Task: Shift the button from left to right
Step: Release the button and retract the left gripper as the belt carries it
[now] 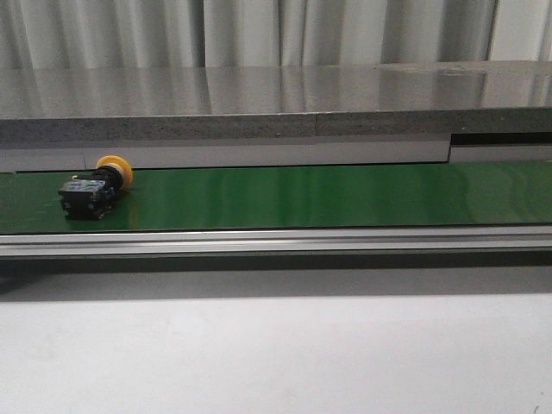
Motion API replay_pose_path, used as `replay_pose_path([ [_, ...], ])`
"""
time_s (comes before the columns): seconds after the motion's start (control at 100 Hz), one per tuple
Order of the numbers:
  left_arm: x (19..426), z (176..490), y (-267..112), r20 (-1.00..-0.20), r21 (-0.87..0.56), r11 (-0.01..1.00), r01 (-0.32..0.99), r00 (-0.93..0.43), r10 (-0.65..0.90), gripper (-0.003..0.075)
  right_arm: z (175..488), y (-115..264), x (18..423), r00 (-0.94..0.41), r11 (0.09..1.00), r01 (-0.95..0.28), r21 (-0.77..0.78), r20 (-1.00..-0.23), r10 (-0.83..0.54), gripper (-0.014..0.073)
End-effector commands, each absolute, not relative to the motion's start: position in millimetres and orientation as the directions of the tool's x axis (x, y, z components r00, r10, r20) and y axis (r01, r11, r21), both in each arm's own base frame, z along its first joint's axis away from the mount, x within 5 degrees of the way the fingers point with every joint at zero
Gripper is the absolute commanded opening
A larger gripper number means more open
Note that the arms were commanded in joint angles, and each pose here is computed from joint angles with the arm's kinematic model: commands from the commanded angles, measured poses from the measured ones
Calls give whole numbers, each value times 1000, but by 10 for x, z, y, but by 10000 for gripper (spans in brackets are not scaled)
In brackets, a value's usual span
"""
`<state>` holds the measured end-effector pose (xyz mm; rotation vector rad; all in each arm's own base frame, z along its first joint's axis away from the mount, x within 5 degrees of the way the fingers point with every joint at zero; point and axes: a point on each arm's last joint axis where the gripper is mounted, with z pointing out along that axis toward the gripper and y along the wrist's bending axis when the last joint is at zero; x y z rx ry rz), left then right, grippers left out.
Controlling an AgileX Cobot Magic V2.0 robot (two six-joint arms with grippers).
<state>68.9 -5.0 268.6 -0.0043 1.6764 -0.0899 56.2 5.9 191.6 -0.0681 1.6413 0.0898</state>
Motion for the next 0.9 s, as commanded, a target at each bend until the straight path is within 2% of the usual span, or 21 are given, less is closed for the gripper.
replay_pose_path([
  [0.0, 694, 2846, -42, -997, -75, 996, 49, -4, -75, 584, 2046, 50, 545, 40, 996, -90, 2, -999, 5, -66],
  [0.11, 694, 2846, -42, -997, -75, 996, 49, -4, -75, 569, 2046, 50, 545, 40, 996, -90, 2, -999, 5, -66],
  [0.2, 694, 2846, -42, -997, -75, 996, 49, -4, -75, 498, 2046, 50, 545, 40, 996, -90, 2, -999, 5, -66],
  [0.32, 694, 2846, -42, -997, -75, 996, 49, -4, -75, 332, 2046, 50, 545, 40, 996, -90, 2, -999, 5, -66],
  [0.53, 694, 2846, -42, -997, -75, 996, 49, -4, -75, -20, 2046, 50, 545, 40, 996, -90, 2, -999, 5, -66],
  [0.71, 694, 2846, -42, -997, -75, 996, 49, -4, -75, -20, 2050, 50, 545, 43, 996, -90, 2, -999, 6, -66],
  [0.89, 694, 2846, -42, -997, -75, 996, 49, -4, -75, -20, 2123, 47, 539, 123, 996, -88, 2, -992, 13, -66],
])
